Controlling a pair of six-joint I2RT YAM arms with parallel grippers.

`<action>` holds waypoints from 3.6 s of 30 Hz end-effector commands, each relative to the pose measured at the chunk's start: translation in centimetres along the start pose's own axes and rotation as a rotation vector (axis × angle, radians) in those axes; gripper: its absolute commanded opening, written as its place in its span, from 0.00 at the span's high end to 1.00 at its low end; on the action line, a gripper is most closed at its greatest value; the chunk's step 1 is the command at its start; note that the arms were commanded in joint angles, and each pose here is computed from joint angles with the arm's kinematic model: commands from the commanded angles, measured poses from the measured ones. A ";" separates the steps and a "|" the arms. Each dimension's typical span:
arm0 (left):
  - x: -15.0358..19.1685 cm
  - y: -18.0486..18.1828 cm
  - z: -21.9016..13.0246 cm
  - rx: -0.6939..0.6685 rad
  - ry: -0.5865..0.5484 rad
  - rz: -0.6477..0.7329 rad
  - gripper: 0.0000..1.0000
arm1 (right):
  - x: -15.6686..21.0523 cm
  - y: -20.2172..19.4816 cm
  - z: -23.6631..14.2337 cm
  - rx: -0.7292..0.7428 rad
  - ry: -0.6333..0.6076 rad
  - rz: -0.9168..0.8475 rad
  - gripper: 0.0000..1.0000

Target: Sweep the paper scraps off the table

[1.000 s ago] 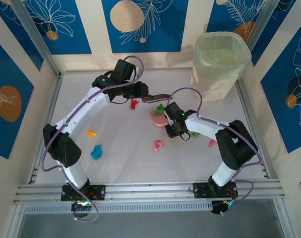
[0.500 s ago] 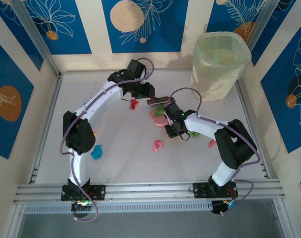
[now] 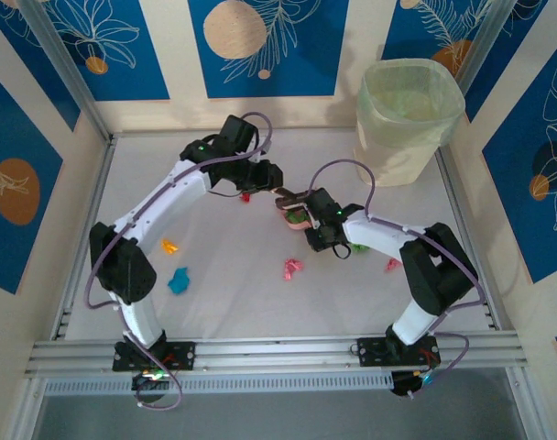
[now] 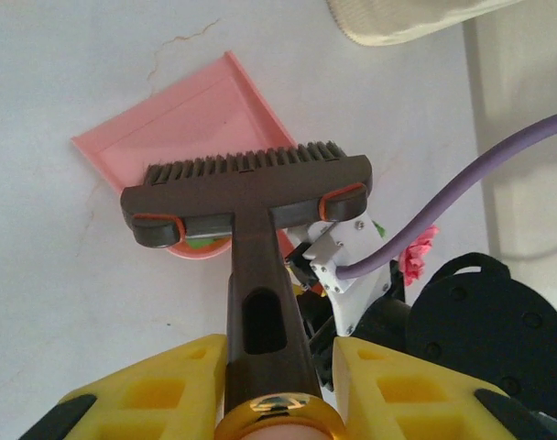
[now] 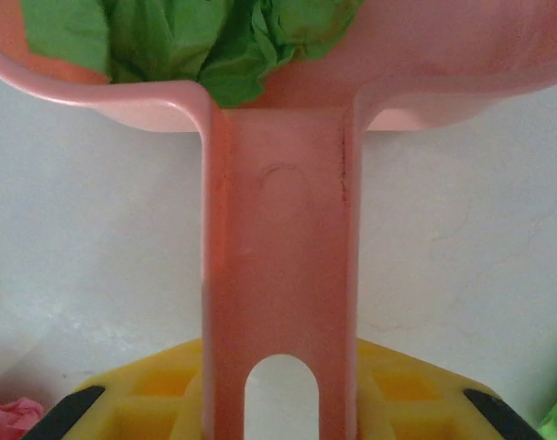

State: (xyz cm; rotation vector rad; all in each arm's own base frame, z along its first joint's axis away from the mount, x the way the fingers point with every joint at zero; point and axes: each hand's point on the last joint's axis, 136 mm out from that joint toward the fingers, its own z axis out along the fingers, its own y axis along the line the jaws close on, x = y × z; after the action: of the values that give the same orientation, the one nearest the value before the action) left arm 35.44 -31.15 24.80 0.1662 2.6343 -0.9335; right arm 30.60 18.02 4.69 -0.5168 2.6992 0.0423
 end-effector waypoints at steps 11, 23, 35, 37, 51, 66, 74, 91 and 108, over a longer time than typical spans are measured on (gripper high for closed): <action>-2.9 -2.4 -5.7 0.028 -0.184 -0.003 1.00 | -2.7 0.3 -2.5 0.034 -0.191 -0.037 1.00; -7.8 -3.1 -14.2 -0.047 -0.536 0.066 1.00 | -4.3 0.0 -6.8 0.022 -0.233 -0.025 1.00; -8.8 0.5 -22.2 -0.289 -0.813 0.105 1.00 | -10.7 -2.0 -16.5 0.052 -0.356 0.107 1.00; -8.6 0.6 -21.4 -0.273 -0.791 0.093 1.00 | -12.2 -2.6 -18.4 0.052 -0.388 0.120 1.00; -7.4 0.8 -19.0 -0.209 -0.721 0.066 1.00 | -19.2 -11.6 -26.6 -0.085 -0.513 0.429 1.00; -6.9 0.5 -19.2 -0.194 -0.702 0.077 1.00 | -22.7 -17.0 -26.9 -0.542 -0.500 0.822 1.00; -6.8 0.5 -20.1 -0.213 -0.722 0.095 1.00 | -23.5 -20.7 -27.8 -0.791 -0.459 1.066 1.00; -7.9 -0.4 -19.7 -0.202 -0.714 0.131 1.00 | -22.5 -23.8 -29.6 -1.101 -0.341 1.393 1.00; -8.7 1.6 -21.2 -0.328 -0.755 0.136 1.00 | -23.1 -15.3 -36.4 -0.829 -0.640 0.779 1.00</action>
State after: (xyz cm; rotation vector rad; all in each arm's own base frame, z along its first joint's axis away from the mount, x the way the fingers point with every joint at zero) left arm 37.55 -18.83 39.51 -0.0359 2.0777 -0.4652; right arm 46.17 4.59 44.72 0.6773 1.9685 1.4751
